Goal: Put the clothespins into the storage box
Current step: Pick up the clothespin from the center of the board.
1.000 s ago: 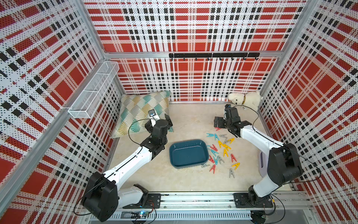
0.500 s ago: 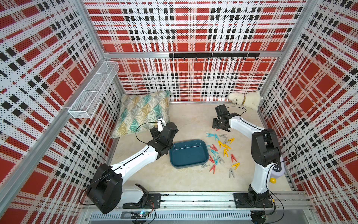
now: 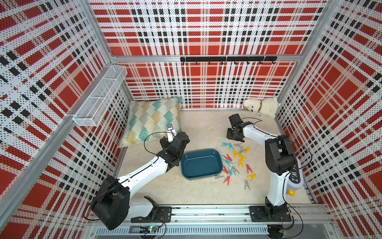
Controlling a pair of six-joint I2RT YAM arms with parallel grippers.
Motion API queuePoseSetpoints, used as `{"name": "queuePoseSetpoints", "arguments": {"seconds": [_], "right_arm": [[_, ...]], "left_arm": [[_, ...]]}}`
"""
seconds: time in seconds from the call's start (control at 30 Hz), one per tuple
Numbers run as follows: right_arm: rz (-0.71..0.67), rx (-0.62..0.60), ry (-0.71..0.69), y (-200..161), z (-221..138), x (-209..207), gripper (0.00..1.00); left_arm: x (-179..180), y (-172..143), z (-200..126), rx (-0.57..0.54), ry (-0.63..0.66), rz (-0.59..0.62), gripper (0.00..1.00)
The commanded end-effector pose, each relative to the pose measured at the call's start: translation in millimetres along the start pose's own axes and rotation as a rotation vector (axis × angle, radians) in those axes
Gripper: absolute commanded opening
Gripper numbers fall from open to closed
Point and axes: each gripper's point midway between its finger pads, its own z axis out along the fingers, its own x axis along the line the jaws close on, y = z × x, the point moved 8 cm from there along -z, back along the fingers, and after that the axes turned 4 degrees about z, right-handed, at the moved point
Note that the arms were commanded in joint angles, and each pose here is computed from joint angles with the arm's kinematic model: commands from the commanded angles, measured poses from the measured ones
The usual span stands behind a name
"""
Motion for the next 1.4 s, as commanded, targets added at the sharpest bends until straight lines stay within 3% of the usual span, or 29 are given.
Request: {"name": "queuePoseSetpoints", "arguments": {"seconds": [0.0, 0.87, 1.37], "right_arm": [[0.013, 0.014, -0.014, -1.6, 12.0, -7.0, 0.33], [0.012, 0.057, -0.033, -3.1, 38.4, -13.6, 0.32], [0.025, 0.064, -0.051, -2.7, 47.5, -27.5, 0.25]], "left_arm": [[1.3, 4.6, -2.8, -0.013, -0.005, -0.027, 0.99], [-0.6, 10.4, -4.1, -0.025, -0.02, -0.046, 0.99], [-3.9, 14.6, -6.0, -0.023, -0.056, -0.071, 0.99]]}}
